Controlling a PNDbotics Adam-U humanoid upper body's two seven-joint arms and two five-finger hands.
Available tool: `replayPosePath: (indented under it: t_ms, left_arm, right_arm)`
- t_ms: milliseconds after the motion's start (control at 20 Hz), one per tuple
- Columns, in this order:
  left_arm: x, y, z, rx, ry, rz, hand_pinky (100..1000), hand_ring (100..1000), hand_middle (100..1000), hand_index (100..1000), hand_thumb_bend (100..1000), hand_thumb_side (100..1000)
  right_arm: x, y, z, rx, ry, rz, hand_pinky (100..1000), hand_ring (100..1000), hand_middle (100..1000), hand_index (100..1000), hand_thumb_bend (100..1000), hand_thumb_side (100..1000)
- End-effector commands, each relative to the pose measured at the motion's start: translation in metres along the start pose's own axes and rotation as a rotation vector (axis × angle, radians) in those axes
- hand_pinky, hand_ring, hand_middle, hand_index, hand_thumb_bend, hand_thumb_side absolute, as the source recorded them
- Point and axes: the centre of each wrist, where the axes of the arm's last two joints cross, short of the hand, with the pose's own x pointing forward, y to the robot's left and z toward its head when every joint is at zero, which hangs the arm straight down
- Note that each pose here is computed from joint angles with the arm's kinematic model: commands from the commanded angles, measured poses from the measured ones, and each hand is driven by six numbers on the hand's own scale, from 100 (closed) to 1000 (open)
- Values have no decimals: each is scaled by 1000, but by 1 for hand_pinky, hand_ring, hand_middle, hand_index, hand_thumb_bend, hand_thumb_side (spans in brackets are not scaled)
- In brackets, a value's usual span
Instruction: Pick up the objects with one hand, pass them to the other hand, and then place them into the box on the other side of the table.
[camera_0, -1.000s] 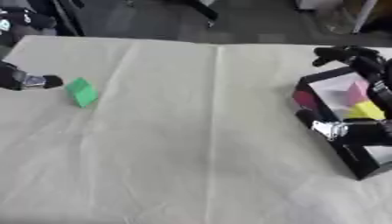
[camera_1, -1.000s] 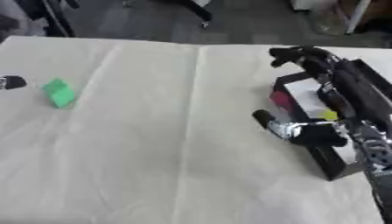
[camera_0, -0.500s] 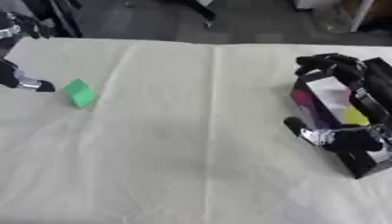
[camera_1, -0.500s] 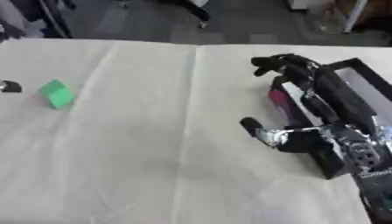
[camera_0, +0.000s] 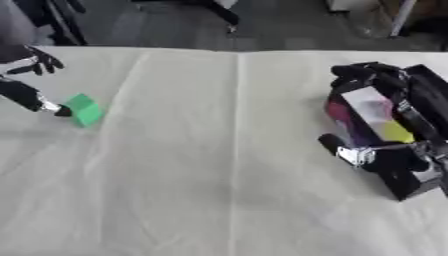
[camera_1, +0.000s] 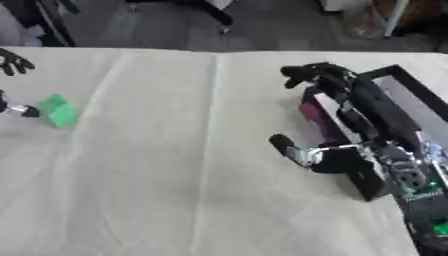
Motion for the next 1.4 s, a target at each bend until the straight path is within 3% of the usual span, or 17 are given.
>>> replayPosePath:
  t_ms: [50, 500, 800, 950, 1100, 1400]
  left_arm:
    - [-8, 2, -4, 0, 38, 35, 847, 740, 746, 899, 706, 552]
    - [-5, -30, -25, 87, 167, 116, 823, 702, 704, 861, 592, 453]
    - [1, -42, -32, 58, 126, 142, 790, 614, 597, 785, 518, 393]
    - [3, -42, -32, 71, 105, 153, 751, 528, 491, 704, 395, 309]
    - [4, -38, -29, 116, 84, 164, 732, 491, 445, 668, 296, 259]
    - [5, -18, -4, 271, -17, 219, 722, 474, 418, 648, 282, 257]
  right_arm:
    - [2, -8, -2, -19, -14, 16, 829, 809, 667, 892, 370, 448]
    - [3, -7, -3, -26, -12, 9, 829, 808, 665, 892, 354, 448]
    - [3, -7, -3, -30, -12, 10, 829, 808, 666, 893, 350, 446]
    - [3, -7, -3, -29, -11, 10, 829, 808, 666, 893, 347, 447]
    - [3, -7, -3, -30, -9, 11, 829, 808, 664, 893, 349, 449]
    - [4, -6, -4, -25, -28, 8, 829, 808, 667, 894, 347, 450]
